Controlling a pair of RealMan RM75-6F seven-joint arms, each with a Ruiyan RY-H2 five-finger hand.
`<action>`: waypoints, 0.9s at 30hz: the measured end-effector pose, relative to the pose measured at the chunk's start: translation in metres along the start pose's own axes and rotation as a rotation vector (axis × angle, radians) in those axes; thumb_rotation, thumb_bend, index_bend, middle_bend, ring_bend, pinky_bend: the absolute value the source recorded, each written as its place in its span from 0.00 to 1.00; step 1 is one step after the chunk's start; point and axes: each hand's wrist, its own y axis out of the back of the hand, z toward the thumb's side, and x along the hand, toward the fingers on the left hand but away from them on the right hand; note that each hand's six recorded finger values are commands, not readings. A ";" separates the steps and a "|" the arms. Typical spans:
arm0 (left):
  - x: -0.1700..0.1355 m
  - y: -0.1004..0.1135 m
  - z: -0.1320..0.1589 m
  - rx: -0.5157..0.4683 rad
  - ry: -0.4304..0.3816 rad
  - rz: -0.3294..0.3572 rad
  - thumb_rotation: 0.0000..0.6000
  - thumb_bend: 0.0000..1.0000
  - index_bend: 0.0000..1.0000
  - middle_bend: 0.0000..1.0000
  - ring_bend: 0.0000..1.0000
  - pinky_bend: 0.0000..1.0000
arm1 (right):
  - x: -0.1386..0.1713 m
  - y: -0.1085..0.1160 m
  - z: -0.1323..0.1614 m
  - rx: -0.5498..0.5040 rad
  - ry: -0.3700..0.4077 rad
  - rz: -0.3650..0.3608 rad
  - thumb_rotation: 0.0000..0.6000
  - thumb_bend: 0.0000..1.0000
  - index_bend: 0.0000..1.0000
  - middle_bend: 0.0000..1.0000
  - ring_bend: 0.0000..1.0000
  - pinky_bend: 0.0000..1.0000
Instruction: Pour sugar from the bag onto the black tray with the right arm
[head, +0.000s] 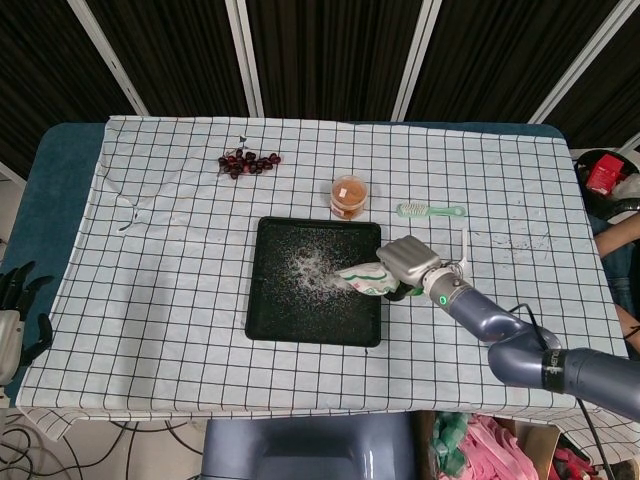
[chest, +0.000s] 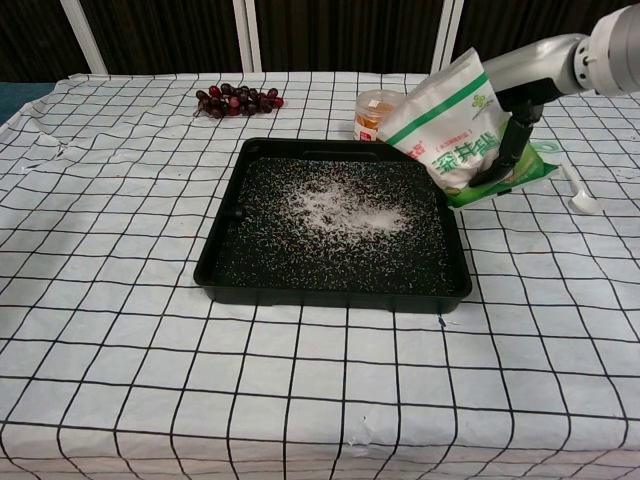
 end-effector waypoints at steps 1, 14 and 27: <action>0.000 0.000 0.000 -0.001 0.000 0.000 1.00 0.66 0.20 0.03 0.00 0.00 | -0.001 0.002 0.002 0.015 0.001 0.004 1.00 0.43 0.50 0.44 0.56 0.63; 0.000 0.000 0.000 -0.009 0.001 -0.001 1.00 0.66 0.20 0.03 0.00 0.00 | -0.010 0.023 0.015 0.225 -0.047 -0.004 1.00 0.44 0.50 0.45 0.56 0.63; 0.000 0.001 0.000 -0.015 0.003 -0.002 1.00 0.66 0.20 0.03 0.00 0.00 | -0.013 0.033 0.030 0.319 -0.110 0.026 1.00 0.45 0.50 0.45 0.56 0.63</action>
